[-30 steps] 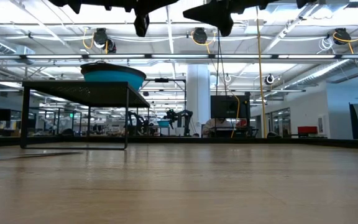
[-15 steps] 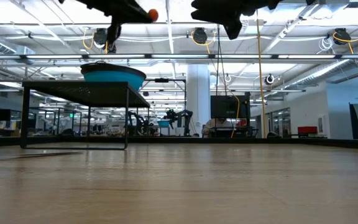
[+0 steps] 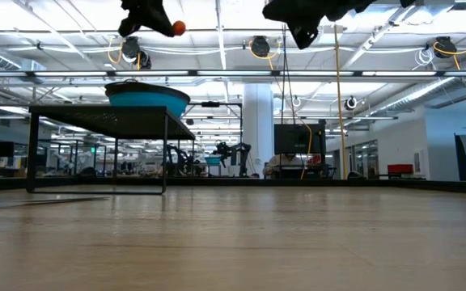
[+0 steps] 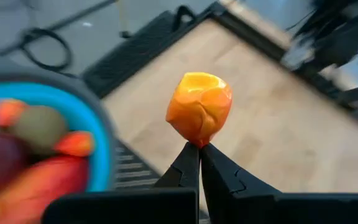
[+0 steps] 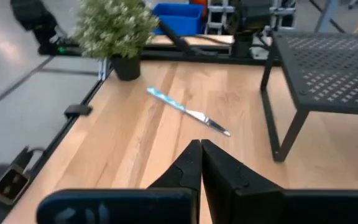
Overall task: Pick & Place Fruit
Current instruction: Put the orange pear into the blue strainer bowl on the shelf
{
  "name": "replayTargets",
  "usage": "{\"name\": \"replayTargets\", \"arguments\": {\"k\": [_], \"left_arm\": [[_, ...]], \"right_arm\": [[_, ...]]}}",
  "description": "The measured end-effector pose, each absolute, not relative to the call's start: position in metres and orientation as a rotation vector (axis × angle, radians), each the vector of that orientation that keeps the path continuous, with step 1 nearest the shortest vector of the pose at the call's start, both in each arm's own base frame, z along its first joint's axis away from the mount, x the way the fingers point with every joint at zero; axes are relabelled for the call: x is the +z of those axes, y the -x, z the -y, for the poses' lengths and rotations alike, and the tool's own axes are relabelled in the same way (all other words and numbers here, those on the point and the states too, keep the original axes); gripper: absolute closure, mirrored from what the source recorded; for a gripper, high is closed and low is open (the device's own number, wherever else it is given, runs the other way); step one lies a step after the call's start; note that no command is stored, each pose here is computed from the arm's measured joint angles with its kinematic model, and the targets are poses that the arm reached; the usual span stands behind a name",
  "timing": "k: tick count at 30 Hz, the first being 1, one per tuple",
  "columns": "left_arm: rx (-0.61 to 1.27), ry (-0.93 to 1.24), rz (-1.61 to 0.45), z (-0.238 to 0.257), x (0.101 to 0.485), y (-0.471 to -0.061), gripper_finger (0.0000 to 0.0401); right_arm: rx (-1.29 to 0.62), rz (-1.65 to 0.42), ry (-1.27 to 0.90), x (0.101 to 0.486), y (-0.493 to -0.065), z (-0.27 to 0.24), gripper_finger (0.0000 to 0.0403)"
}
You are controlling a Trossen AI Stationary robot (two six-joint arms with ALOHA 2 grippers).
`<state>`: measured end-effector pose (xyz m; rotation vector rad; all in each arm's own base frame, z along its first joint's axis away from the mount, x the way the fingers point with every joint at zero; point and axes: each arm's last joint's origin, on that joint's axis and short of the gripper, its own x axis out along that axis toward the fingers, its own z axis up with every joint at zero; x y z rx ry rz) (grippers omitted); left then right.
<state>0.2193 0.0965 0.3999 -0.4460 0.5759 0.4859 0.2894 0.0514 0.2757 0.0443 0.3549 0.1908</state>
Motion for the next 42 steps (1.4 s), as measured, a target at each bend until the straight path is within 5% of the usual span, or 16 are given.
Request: {"name": "replayTargets", "arguments": {"k": [12, 42], "left_arm": [[0.643, 0.242, -0.897, -0.107, 0.389, -0.231, 0.0401], [0.664, 0.247, -1.287, -0.171, 0.373, -0.259, 0.0401]], "right_arm": [[0.292, -0.417, 0.078, 0.283, -0.262, -0.049, 0.0402], [0.272, 0.024, 0.047, 0.219, -0.127, -0.025, 0.0403]]}}
